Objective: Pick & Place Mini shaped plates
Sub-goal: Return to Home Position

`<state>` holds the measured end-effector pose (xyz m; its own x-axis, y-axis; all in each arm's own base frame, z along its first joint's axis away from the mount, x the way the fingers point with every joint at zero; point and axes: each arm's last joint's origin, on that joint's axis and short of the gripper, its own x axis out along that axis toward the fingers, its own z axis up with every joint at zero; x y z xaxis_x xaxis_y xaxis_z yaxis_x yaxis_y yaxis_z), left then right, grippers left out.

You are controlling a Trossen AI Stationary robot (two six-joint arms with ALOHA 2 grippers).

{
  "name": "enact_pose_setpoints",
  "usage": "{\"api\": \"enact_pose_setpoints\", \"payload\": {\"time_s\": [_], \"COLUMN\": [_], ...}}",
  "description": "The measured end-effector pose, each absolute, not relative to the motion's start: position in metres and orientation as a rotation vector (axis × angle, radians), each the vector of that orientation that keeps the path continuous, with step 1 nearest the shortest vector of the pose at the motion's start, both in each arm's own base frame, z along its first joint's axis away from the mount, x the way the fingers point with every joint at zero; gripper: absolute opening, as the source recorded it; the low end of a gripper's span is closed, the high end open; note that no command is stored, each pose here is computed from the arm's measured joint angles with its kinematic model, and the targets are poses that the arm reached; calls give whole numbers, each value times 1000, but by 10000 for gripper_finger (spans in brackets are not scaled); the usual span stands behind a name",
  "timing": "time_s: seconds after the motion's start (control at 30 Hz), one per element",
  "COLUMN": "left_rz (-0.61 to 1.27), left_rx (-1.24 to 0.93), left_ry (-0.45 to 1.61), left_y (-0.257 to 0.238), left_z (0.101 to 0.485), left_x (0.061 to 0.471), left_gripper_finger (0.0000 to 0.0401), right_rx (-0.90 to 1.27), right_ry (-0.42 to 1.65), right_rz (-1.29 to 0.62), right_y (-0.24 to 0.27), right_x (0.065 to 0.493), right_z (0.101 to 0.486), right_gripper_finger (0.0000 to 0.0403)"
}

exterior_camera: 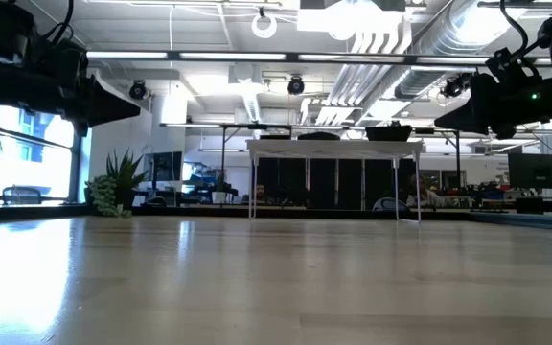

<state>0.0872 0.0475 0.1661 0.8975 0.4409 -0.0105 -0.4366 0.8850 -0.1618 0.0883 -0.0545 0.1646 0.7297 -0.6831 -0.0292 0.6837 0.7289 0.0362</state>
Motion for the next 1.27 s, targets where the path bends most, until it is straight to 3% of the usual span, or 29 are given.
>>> {"api": "enact_pose_setpoints", "payload": {"time_s": [1.27], "left_rz": [459], "left_rx": [-162], "left_ry": [-27], "left_y": [48], "left_z": [166], "left_x": [87], "left_gripper_finger": [12], "right_rx": [45], "right_ry": [14], "right_rz": [-753], "right_y": [-55], "right_x": [88], "right_z": [165], "right_gripper_finger": [3]}}
